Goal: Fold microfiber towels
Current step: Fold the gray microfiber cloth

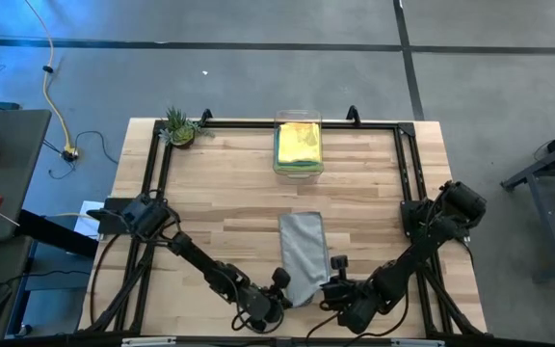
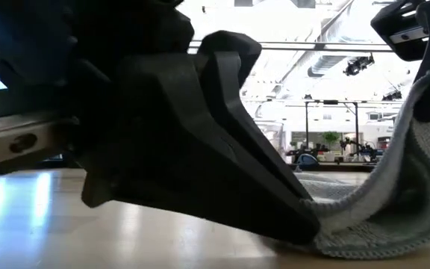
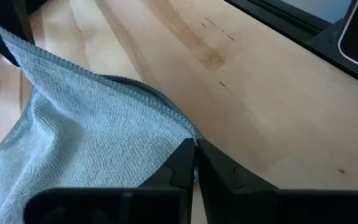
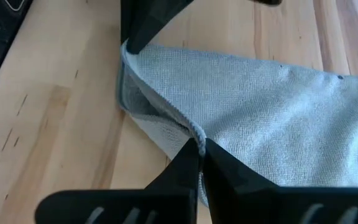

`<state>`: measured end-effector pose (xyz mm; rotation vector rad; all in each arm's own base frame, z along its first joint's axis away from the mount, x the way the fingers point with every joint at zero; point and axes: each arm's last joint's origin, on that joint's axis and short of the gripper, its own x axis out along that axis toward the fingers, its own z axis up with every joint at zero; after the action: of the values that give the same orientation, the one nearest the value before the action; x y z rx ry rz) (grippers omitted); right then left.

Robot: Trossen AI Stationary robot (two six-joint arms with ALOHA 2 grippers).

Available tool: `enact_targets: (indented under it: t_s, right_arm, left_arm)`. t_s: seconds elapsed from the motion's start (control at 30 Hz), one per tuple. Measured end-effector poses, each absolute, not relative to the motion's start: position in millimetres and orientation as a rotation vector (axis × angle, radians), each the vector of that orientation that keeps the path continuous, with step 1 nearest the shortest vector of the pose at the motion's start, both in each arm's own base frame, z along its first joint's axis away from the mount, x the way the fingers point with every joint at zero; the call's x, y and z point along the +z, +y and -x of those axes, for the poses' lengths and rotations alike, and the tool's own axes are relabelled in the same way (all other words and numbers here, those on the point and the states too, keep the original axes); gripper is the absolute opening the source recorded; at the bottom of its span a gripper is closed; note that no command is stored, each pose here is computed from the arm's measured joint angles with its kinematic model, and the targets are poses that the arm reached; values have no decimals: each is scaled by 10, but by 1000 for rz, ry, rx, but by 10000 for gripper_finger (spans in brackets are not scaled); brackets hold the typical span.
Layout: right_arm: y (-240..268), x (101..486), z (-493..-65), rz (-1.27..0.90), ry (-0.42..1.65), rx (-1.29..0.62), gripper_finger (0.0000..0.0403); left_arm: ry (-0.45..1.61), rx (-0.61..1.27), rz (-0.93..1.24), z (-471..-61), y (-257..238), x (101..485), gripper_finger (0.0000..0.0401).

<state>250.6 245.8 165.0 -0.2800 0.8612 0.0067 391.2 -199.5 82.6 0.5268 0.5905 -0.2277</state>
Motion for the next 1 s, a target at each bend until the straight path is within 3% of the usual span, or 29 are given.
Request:
enact_targets:
  t_s: [0.23,0.73,1.0]
  right_arm:
    - [2467,1650,-2501,266,884,34,0]
    - [2485,1834,-2419,260,839,17,0]
    - [2206,1912,-2567,234,854,-111,0]
  left_arm:
    - [607,-129,-579,-3797,-2074,967,3]
    - [674,134,-158,-3592,-1969,1492,0]
    - [669,445,-35,-3595,-1514,1717,0]
